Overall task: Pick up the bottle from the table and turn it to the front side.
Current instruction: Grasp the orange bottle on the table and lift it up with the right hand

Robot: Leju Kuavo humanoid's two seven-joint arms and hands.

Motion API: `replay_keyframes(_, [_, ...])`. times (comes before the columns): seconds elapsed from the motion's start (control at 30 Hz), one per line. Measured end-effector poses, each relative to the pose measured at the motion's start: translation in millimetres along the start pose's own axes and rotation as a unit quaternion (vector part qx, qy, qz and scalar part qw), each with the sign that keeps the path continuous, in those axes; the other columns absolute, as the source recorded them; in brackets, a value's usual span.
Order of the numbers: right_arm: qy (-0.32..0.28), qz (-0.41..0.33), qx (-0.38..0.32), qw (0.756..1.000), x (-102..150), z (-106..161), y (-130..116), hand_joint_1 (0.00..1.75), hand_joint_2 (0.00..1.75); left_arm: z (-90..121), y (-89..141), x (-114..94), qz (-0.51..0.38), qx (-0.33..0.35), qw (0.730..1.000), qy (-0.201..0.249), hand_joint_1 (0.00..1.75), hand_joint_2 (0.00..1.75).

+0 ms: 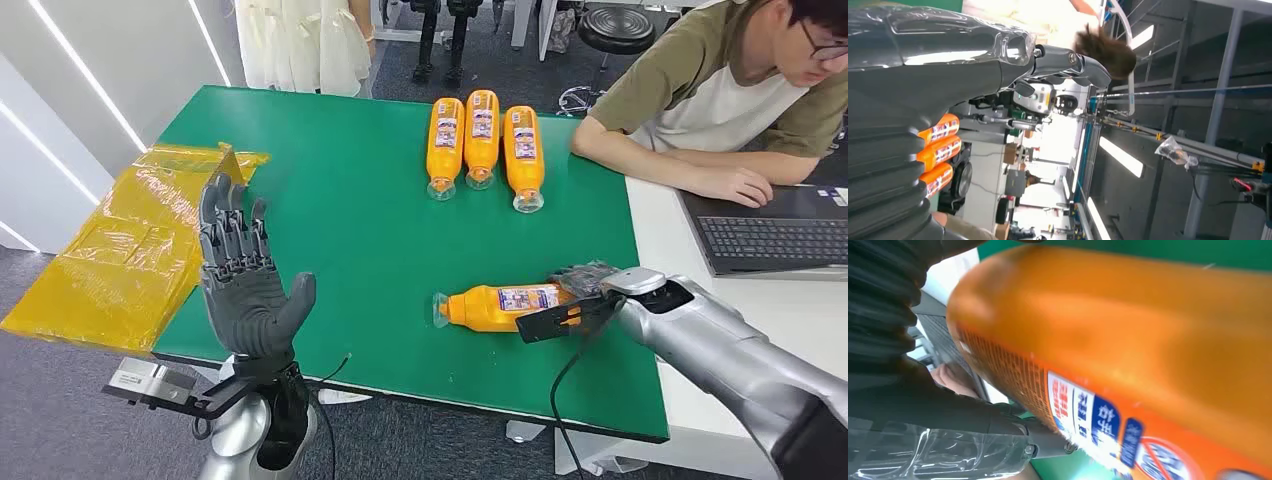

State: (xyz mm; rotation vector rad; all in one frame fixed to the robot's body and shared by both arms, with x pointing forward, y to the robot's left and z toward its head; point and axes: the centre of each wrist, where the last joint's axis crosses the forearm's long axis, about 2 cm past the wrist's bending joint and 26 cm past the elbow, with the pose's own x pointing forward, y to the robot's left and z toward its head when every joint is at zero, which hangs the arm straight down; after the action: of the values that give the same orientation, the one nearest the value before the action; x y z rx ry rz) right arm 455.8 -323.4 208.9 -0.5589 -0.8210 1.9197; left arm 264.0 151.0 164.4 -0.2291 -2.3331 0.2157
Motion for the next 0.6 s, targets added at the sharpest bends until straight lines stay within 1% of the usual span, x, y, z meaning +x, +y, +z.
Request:
replay_keyframes(0.2, [0.004,-0.007,0.005,1.000,2.9,-8.0,1.3,0.00,1.75,1.1,2.2,1.9,-0.006,0.006,1.000,-0.002,0.00,1.75])
replay_keyframes(0.23, [0.005,-0.006,0.002,1.000,3.0,-9.3,2.6,0.04,1.75,1.4,2.6,2.0,-0.007,0.006,1.000,-0.002,0.00,1.75])
replay_keyframes(0.27, [0.004,-0.006,-0.003,1.000,3.2,-10.7,4.4,0.23,1.75,1.7,2.7,2.0,-0.008,0.007,1.000,-0.002,0.00,1.75])
replay_keyframes(0.37, [0.000,0.000,-0.028,1.000,3.9,-15.3,13.7,1.29,1.75,2.1,2.6,2.0,-0.009,0.007,1.000,-0.002,0.00,1.75])
replay_keyframes(0.4, [-0.002,0.002,-0.038,0.999,4.2,-16.8,17.9,1.53,1.75,2.2,2.6,2.0,-0.010,0.006,1.000,-0.002,0.00,1.75])
replay_keyframes(0.47, [-0.005,0.005,-0.053,0.999,4.5,-18.8,24.3,1.69,1.75,2.9,2.5,2.0,-0.008,0.004,1.000,-0.001,0.00,1.75])
replay_keyframes(0.5, [-0.007,0.006,-0.058,0.998,4.4,-19.3,26.7,1.73,1.75,3.4,2.5,2.0,-0.007,0.002,1.000,0.000,0.00,1.75])
replay_keyframes(0.6, [-0.008,0.009,-0.071,0.997,3.9,-20.5,33.0,1.75,1.75,3.9,2.2,2.0,-0.003,-0.004,1.000,0.000,0.00,1.75])
